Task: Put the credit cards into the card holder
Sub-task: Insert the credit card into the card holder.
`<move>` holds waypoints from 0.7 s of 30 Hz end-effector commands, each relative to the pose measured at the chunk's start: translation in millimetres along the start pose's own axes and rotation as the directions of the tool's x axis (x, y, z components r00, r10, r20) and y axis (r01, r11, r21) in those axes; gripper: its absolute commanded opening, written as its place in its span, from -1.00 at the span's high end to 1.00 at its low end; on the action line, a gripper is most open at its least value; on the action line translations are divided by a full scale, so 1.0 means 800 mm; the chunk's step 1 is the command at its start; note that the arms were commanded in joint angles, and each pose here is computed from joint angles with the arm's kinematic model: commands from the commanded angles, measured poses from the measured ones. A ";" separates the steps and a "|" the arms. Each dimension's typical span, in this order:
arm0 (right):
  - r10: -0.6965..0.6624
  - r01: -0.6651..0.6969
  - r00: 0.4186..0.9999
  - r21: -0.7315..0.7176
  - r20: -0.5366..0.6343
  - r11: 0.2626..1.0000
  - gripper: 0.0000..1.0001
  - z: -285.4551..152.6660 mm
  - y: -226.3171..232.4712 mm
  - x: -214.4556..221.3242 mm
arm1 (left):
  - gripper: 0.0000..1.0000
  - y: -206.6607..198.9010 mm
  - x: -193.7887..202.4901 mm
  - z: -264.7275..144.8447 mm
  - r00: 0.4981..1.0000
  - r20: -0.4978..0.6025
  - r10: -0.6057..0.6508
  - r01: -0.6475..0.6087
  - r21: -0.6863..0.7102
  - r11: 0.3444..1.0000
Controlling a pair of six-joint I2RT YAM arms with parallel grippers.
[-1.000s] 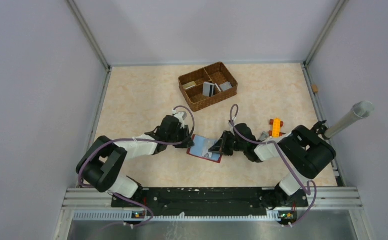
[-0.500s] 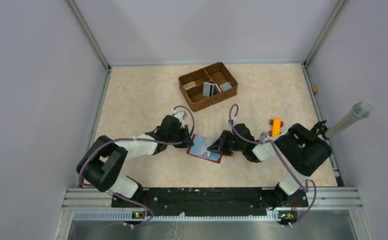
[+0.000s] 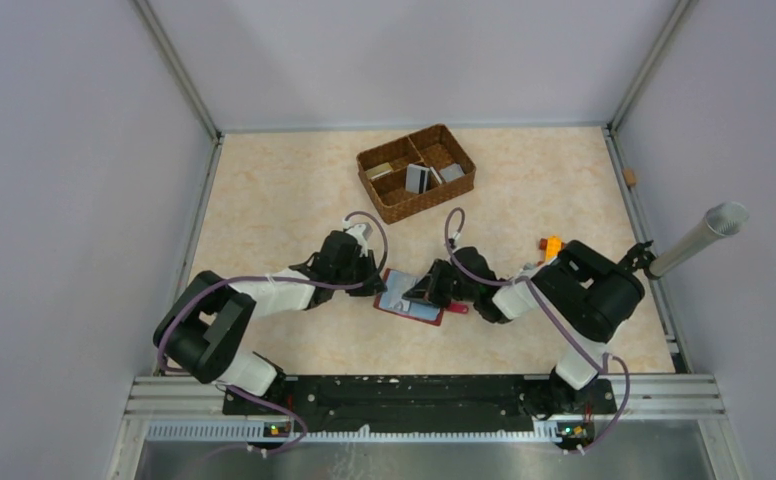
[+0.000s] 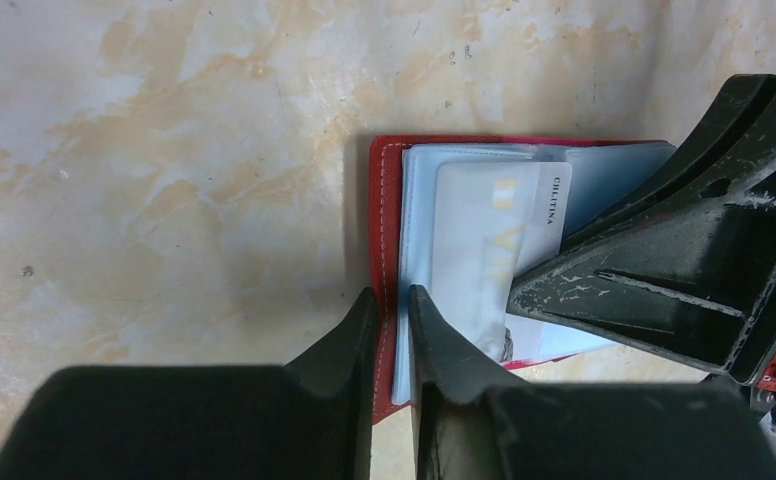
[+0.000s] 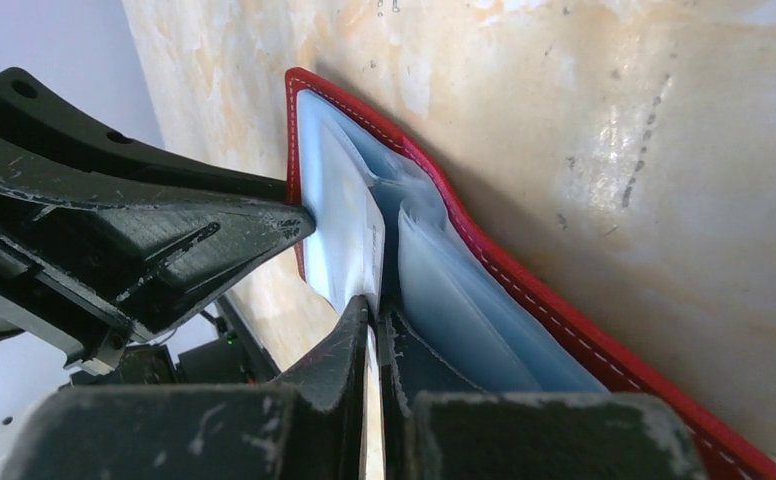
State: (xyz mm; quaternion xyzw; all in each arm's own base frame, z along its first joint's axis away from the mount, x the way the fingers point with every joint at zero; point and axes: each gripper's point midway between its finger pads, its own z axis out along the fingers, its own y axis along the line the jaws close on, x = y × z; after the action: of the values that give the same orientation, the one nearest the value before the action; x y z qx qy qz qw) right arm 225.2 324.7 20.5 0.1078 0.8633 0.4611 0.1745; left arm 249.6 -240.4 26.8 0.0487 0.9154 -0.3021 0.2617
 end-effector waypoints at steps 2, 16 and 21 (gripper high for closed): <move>-0.075 0.070 0.997 0.153 0.026 0.986 0.81 -0.002 -0.029 -0.004 | 0.74 0.005 0.025 0.003 0.998 -0.057 -0.027 0.027 -0.002 1.000; -0.280 0.257 0.959 0.307 0.034 0.916 0.05 -0.035 -0.002 -0.031 | 0.97 0.000 0.032 0.005 0.995 -0.058 -0.077 0.078 0.031 0.996; -0.267 0.257 0.964 0.283 -0.005 0.924 0.22 -0.022 -0.003 -0.016 | 0.88 -0.003 0.032 0.005 0.995 -0.060 -0.083 0.085 0.043 0.995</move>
State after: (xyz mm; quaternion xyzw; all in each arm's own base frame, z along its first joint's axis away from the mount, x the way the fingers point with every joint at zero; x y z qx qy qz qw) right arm 234.4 298.1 33.1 0.0433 0.9184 0.3129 0.2382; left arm 242.0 -250.9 27.7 0.0265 0.9071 -0.3395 0.2474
